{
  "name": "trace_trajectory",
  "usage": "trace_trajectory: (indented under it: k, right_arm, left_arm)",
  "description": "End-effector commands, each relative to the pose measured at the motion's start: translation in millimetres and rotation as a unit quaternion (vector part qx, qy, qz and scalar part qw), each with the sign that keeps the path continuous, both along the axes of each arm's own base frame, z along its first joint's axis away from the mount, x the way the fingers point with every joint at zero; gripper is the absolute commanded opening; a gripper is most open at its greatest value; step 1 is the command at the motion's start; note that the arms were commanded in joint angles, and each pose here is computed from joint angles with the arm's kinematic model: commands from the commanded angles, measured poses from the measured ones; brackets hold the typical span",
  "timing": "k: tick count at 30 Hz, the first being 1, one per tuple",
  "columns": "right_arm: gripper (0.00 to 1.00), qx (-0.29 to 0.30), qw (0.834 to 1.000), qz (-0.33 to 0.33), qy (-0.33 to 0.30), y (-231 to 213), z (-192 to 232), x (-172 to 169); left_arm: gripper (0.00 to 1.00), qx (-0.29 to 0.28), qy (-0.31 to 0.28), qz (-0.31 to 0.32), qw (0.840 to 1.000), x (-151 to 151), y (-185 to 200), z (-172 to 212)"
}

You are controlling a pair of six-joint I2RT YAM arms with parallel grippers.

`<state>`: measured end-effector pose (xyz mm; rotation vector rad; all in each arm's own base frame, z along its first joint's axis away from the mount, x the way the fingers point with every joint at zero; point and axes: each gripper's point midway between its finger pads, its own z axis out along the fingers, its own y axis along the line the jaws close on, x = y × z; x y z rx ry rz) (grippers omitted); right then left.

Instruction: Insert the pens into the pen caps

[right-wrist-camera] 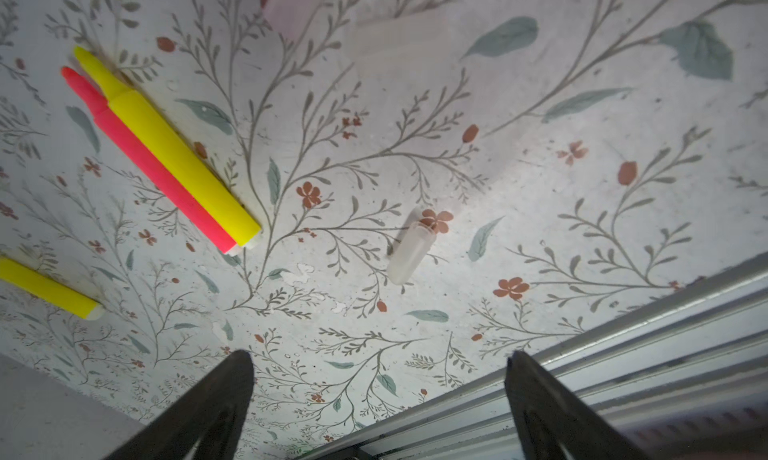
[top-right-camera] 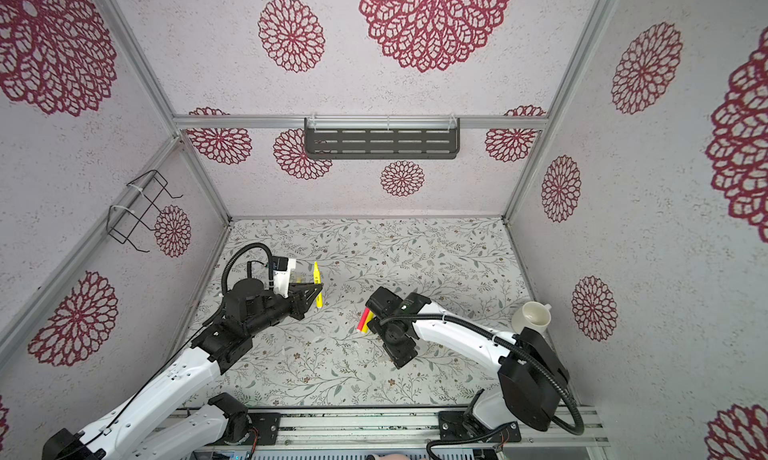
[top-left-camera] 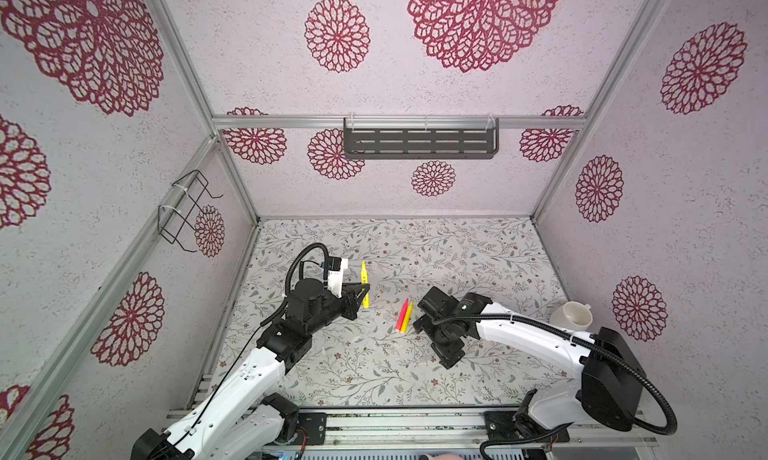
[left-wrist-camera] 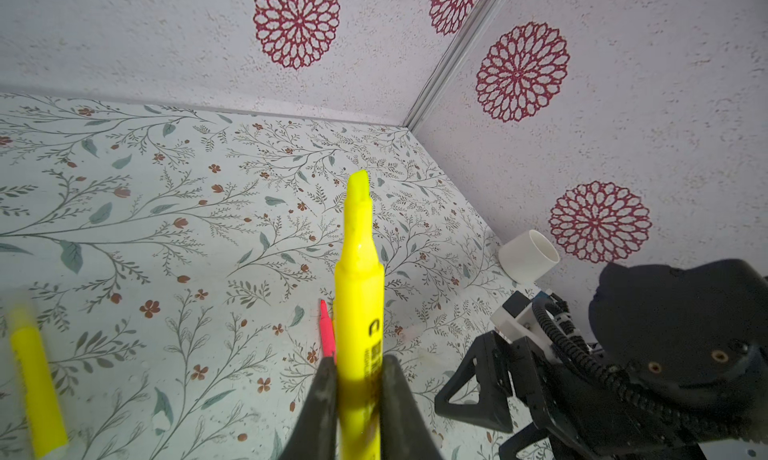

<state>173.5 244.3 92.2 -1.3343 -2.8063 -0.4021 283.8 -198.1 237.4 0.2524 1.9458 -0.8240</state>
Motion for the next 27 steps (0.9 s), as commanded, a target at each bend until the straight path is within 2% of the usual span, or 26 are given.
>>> trace_trajectory:
  k: [1, 2, 5, 9, 16, 19, 27]
  right_arm:
    - [0.87, -0.021, 0.999, -0.041, 0.002, -7, -2, -1]
    - [0.8, -0.012, 0.999, -0.044, 0.001, -5, -7, -2]
    - [0.73, 0.002, 0.998, -0.062, 0.0, -5, -23, -5]
    - [0.69, -0.015, 0.998, -0.059, 0.018, -10, -41, -13]
    - [0.67, -0.023, 0.997, -0.072, 0.01, -11, -46, -11]
    - [0.54, -0.021, 0.997, -0.07, 0.014, -7, -51, -10]
    - [0.53, -0.03, 0.997, -0.07, 0.019, -3, -59, -7]
  left_arm:
    - [0.0, -0.004, -0.012, 0.0, 1.0, 0, 0, 2]
    - [0.0, -0.003, -0.01, -0.001, 1.0, 0, 0, 1]
    - [0.0, -0.003, -0.008, -0.004, 1.0, 0, -2, -1]
    - [0.0, -0.005, -0.005, -0.005, 1.0, 1, -3, -2]
    - [0.0, -0.004, 0.001, -0.006, 1.0, 0, -3, -7]
    - [0.0, -0.004, 0.003, -0.005, 1.0, 0, -2, -9]
    - [0.0, -0.002, 0.002, -0.001, 1.0, -3, 1, -9]
